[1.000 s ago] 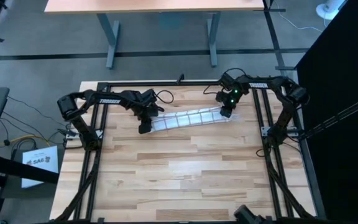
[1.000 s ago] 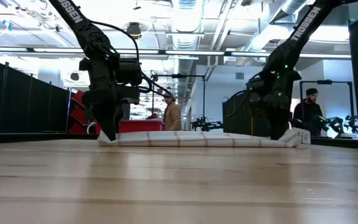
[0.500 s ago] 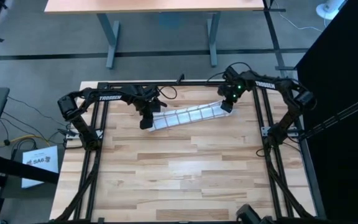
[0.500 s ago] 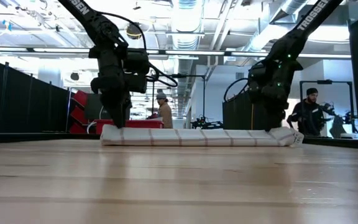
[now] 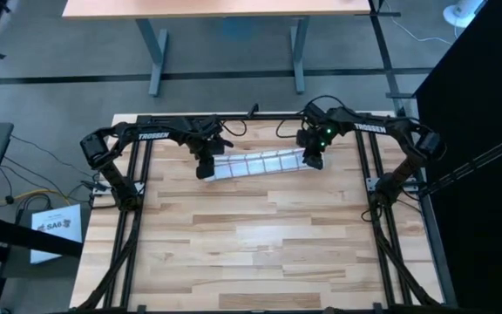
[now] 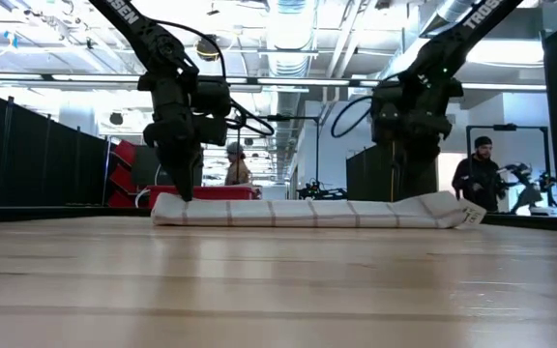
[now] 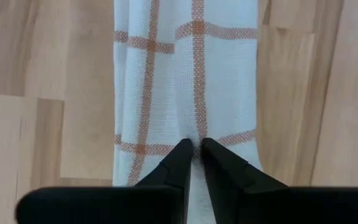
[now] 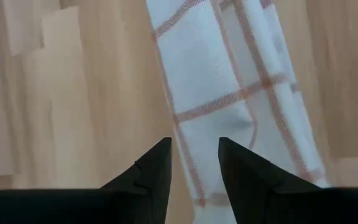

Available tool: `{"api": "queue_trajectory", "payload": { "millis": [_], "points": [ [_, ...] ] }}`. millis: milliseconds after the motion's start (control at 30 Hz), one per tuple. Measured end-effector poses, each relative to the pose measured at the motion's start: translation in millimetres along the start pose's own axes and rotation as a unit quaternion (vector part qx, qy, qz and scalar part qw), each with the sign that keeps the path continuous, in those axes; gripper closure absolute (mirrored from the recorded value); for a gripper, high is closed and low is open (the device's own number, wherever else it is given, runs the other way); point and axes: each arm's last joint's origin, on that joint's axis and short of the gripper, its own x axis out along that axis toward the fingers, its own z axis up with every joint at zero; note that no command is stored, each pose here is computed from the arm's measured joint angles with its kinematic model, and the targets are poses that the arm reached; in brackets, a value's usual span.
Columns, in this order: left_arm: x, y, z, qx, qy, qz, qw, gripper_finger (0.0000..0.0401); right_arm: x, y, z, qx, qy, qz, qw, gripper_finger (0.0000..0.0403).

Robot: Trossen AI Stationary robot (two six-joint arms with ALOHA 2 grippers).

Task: Roll towel
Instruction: Roll the white checkered towel

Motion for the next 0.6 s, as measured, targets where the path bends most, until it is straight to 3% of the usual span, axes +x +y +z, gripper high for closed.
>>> {"api": "queue_trajectory", "payload": {
  "millis": [133,333,600],
  "points": [
    [-0.1,0.0,0.0,0.002,0.001,0.001,1.000,0.0374,-0.3,-0.8,-1.3,-0.011,0.032,-0.047,0.998,0.0287],
    [-0.4,0.3,-0.2,0.002,0.002,0.003,1.000,0.0374,2.3,3.1,2.1,-0.047,0.019,-0.021,0.998,0.0287],
    [-0.5,0.4,-0.1,0.001,0.002,0.004,1.000,0.0374,30.6,-15.0,-1.9,-0.031,0.044,-0.012,0.998,0.0318]
  ]
}}
